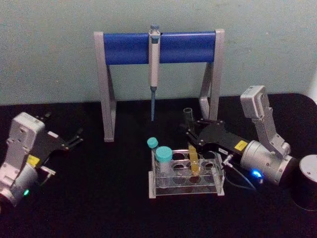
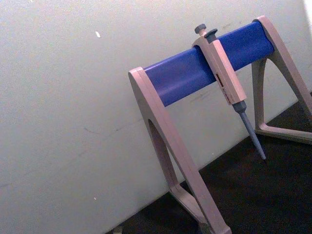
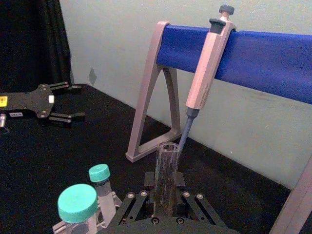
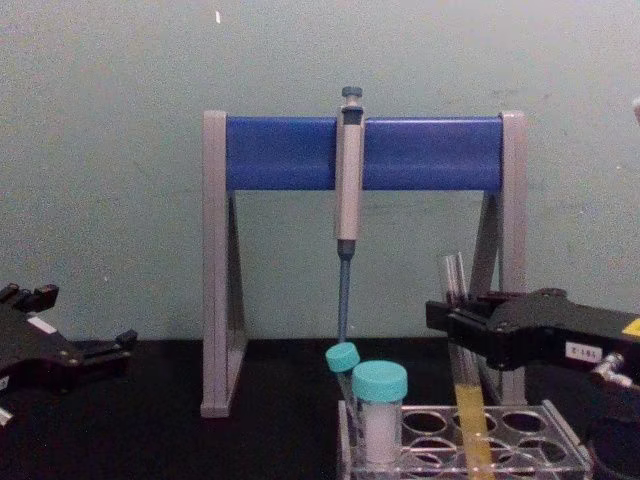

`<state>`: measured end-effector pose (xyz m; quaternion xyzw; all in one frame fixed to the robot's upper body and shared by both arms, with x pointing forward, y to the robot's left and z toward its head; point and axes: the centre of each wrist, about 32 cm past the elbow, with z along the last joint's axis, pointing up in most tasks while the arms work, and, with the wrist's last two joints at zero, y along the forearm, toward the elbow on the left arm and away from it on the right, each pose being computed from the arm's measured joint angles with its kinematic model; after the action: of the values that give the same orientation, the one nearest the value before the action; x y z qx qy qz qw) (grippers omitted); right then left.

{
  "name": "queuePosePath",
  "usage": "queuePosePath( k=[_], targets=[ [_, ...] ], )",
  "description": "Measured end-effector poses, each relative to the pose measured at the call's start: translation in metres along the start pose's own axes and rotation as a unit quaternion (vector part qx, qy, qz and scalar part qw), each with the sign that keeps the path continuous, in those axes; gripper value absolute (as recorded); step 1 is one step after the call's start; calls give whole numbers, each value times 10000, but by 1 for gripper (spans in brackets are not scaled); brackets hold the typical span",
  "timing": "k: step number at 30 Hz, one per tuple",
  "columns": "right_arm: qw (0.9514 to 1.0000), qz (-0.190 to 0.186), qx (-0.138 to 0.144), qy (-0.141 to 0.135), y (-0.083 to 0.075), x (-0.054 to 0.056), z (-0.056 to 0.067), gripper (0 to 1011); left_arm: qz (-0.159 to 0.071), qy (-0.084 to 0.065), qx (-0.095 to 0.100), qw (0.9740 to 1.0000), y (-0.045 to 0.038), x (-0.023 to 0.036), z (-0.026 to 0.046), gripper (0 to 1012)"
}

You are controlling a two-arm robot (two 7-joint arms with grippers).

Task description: Pick up the test tube from the test tube rack, shake it, then place it back into the test tube rack.

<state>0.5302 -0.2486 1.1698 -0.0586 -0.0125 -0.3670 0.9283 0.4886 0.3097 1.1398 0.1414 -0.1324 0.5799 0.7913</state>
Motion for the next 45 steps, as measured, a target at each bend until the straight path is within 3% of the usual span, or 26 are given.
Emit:
queuePosePath(
  k=[10, 18, 31, 45],
  targets=[
    [9995, 89, 293, 78, -57, 9, 18, 235, 0, 0, 0, 10000, 0, 0, 0, 1001],
    [9981, 105, 598, 53, -137, 8, 101, 235, 0, 0, 0, 10000, 0, 0, 0, 1001],
    [9916, -157, 1278, -93, -286, 26, 213, 235, 0, 0, 0, 10000, 0, 0, 0, 1001],
    [9880, -535, 1410, -331, -267, 83, 198, 235, 0, 0, 0, 10000, 0, 0, 0, 1001]
  ],
)
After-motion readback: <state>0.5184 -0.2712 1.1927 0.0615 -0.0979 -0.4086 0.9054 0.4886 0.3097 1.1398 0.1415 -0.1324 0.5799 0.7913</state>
